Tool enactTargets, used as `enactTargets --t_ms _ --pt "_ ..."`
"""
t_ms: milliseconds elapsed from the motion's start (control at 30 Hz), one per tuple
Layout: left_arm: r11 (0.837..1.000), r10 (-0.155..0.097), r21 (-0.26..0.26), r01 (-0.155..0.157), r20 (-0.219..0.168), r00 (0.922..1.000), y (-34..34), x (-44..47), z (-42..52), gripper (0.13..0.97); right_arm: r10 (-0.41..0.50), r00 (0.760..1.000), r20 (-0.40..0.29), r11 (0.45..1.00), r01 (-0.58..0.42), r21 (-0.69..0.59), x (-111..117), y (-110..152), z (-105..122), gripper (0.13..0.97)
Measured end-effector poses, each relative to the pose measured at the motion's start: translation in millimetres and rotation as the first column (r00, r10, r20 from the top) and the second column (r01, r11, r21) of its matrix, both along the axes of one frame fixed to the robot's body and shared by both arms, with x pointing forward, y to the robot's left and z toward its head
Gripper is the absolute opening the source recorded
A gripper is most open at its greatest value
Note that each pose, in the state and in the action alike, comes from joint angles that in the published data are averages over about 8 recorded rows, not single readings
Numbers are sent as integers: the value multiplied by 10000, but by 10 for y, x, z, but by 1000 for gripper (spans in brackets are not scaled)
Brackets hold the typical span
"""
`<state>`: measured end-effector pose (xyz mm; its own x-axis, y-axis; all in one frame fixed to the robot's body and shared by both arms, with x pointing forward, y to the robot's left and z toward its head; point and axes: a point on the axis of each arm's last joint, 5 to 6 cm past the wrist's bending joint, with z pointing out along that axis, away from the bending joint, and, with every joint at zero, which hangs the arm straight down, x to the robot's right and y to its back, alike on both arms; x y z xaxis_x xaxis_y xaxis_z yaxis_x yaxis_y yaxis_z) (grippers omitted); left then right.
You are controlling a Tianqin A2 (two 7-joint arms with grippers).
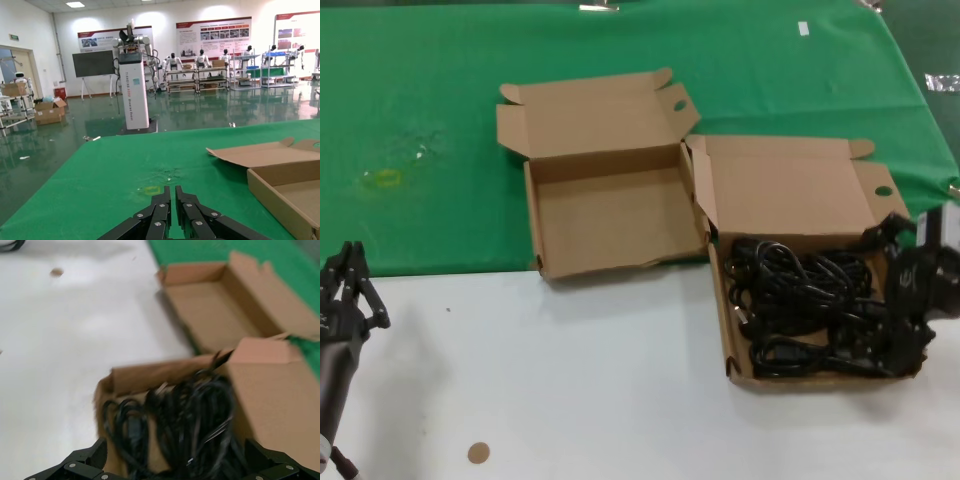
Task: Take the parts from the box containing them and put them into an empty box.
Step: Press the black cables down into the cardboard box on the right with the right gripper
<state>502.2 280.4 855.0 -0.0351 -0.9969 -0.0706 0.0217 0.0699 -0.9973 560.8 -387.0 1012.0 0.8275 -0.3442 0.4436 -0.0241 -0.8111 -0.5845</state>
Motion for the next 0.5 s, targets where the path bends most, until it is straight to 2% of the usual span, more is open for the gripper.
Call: enactTargets --t_ms 200,500 --pt "10000 0 0 0 0 10000 0 0 0 164 298 9989 -373 9977 -319 -595 88 -13 -102 963" --pt "10000 0 0 0 0 10000 0 0 0 153 361 9988 -341 9938 -394 -1043 250 -12 -211 938"
